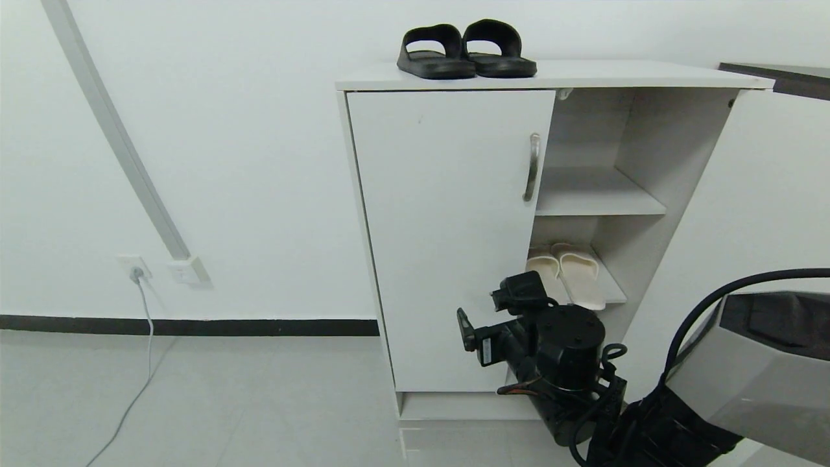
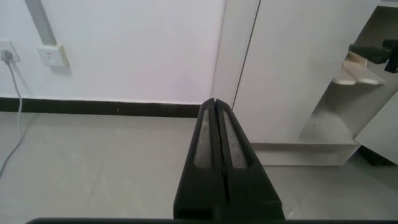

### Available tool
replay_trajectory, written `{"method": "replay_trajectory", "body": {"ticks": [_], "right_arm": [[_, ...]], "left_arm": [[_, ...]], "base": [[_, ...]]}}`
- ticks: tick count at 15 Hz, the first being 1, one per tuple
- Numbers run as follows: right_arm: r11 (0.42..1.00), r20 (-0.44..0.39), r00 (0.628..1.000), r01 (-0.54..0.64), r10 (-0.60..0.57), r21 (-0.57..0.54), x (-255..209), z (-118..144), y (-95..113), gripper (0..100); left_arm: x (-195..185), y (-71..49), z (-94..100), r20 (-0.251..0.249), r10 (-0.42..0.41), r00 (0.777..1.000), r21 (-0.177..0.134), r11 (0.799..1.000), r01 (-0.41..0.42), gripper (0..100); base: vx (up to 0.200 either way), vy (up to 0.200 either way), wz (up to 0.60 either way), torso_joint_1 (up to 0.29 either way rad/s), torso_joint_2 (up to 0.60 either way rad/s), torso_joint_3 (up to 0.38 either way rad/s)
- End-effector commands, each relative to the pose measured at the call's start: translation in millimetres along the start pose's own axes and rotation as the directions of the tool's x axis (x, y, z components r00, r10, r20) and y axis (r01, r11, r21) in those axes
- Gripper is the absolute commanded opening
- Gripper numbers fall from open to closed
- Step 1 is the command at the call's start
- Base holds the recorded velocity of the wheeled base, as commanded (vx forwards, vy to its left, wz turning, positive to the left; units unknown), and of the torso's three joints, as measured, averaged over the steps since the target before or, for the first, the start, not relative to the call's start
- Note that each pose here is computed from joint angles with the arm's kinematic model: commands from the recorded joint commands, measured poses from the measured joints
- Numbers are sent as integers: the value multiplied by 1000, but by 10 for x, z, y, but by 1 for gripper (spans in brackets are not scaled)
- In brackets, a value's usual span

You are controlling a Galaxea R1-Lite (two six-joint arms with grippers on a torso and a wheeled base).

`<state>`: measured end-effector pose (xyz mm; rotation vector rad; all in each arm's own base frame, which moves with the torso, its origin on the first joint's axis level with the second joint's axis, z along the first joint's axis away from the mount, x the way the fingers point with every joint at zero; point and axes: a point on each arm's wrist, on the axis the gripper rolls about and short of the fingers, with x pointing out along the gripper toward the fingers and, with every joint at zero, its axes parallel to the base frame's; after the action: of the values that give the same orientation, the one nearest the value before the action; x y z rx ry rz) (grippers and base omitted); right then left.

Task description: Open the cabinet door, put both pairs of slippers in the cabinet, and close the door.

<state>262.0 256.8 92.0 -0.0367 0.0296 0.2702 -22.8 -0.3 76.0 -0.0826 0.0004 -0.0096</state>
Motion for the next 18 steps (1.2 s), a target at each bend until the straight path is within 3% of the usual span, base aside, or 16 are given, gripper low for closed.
{"method": "replay_trajectory", "body": {"ticks": [1,15,18], "right_arm": [[1000,5,1000,2,-2,3,3,10,2,100],[998,-15,1000,-13,12,-59,-16,-64,-43,100],[998,-16,1000,-13,12,-63,-18,-67,-44,100]], "left_arm": [[0,0,0,0,0,1000,0,1000,0,0],[0,5,0,2,20,1000,-13,1000,-20,0],[0,5,0,2,20,1000,-14,1000,-20,0]], "base": [[0,0,0,0,0,0],[0,0,0,0,0,0],[0,0,0,4,-175,-277]]}}
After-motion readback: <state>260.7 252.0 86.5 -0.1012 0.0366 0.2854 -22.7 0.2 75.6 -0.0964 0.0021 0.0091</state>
